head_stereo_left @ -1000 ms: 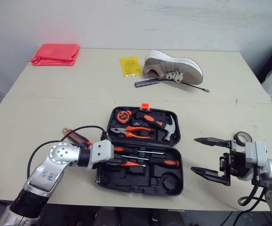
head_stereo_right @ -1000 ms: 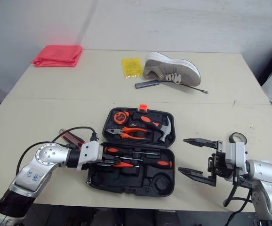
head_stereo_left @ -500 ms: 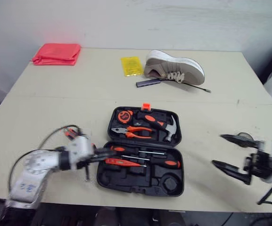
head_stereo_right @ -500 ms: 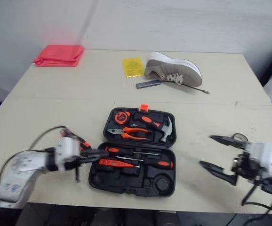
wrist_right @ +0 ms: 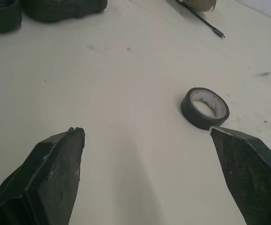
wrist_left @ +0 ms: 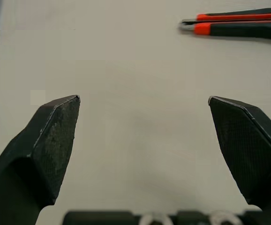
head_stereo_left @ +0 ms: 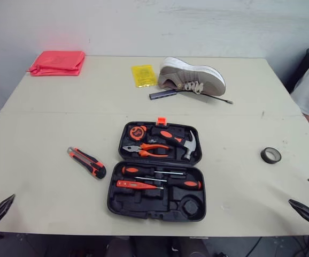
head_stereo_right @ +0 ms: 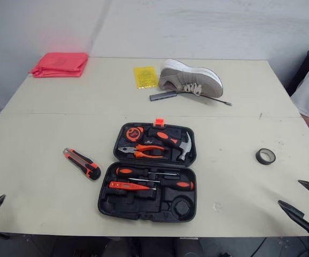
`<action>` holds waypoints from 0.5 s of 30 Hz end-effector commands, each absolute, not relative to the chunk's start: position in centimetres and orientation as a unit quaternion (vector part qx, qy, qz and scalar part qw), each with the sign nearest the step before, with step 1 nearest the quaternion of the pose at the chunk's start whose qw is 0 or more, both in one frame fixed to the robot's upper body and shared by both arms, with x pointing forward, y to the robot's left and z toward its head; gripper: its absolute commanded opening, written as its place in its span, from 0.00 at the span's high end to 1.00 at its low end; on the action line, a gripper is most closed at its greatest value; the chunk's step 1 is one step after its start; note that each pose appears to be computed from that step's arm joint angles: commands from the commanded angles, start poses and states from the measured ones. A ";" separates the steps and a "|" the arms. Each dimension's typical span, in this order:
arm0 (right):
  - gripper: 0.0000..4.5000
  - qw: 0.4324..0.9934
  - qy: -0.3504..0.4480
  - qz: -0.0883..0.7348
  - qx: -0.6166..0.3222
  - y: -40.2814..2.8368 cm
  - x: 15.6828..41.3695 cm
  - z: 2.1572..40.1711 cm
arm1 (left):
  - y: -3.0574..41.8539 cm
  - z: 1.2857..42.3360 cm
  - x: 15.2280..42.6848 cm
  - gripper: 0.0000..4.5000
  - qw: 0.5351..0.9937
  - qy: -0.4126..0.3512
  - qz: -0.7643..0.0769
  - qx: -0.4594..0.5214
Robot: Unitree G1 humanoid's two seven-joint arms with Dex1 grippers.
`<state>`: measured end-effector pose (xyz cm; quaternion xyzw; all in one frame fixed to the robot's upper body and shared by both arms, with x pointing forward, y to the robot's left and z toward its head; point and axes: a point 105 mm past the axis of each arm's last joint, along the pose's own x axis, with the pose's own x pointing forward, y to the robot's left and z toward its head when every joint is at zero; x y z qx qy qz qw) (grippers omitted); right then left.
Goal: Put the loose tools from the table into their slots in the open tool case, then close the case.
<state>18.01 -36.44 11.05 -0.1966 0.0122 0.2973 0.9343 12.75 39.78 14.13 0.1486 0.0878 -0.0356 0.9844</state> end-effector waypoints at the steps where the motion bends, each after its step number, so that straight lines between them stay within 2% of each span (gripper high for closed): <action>1: 0.00 0.920 -0.018 0.344 -0.189 -34.5 19.7 11.3 | 38.8 15.3 13.7 0.00 0.988 0.084 -0.013 0.127; 6: 0.00 0.891 -0.061 0.420 -0.161 -30.9 22.5 11.6 | 33.6 16.9 17.0 0.00 0.995 0.079 -0.031 0.046; 11: 0.00 0.864 -0.075 0.478 -0.139 -28.5 23.9 11.3 | 29.2 16.3 19.6 0.00 0.990 0.131 0.026 -0.041; 14: 0.00 0.857 -0.076 0.493 -0.133 -27.9 24.6 11.1 | 27.2 15.1 20.4 0.00 0.976 0.172 0.077 -0.108; 15: 0.00 0.855 -0.077 0.495 -0.133 -27.8 24.7 11.1 | 26.6 15.0 20.6 0.00 0.974 0.185 0.076 -0.104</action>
